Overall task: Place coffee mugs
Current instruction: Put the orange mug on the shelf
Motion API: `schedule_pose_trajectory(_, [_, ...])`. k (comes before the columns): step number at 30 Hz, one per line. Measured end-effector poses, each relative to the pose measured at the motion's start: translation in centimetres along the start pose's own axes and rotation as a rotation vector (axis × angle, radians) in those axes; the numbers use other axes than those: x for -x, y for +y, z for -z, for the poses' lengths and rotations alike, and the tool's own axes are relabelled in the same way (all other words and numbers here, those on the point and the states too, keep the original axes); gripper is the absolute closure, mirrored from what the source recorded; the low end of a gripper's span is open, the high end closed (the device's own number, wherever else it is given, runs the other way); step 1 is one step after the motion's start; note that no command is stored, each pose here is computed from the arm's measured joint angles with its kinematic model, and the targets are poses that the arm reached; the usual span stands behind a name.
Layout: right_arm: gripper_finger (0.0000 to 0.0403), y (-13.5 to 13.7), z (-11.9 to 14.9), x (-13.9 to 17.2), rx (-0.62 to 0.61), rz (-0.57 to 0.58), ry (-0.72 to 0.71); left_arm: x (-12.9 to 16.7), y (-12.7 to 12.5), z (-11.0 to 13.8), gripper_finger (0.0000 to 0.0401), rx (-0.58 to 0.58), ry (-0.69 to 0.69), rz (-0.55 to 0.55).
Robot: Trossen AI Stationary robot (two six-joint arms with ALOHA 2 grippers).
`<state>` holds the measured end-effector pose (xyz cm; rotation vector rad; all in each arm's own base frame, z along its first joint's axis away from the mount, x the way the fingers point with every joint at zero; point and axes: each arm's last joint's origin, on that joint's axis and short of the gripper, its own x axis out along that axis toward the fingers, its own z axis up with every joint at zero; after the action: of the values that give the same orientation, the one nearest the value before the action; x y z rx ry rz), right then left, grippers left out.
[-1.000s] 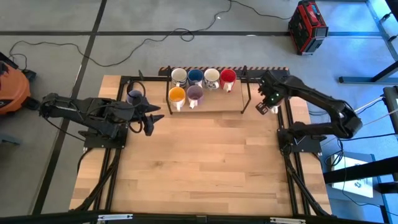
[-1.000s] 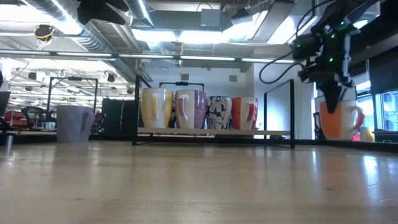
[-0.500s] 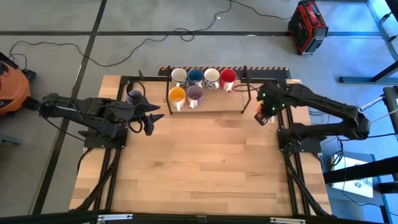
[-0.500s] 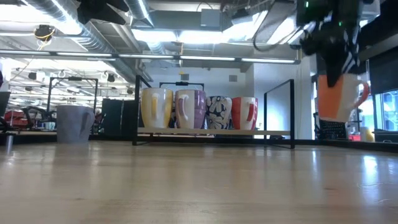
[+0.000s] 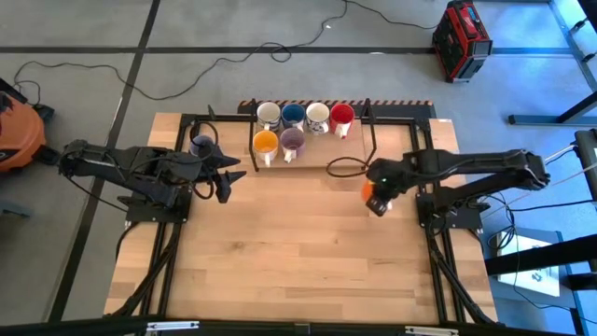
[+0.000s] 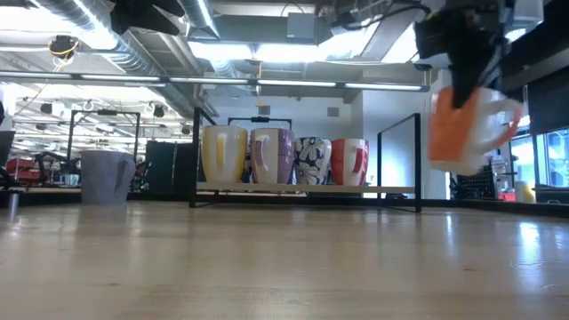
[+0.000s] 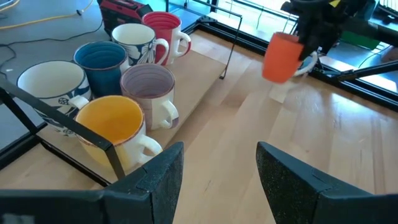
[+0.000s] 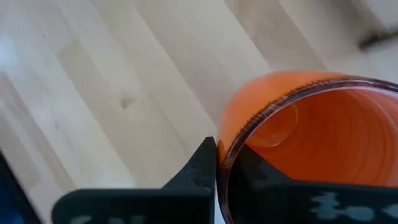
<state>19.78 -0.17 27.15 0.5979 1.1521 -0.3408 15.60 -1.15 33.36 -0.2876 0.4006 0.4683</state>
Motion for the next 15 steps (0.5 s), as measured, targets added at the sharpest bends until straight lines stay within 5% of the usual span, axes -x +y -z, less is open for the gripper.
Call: schedule_pose_trajectory(15, [0.0401, 5.0, -5.4, -6.8, 0.154, 0.038, 0.053, 0.0, 0.0, 0.1, 0.0205, -0.006, 0.007, -0.005])
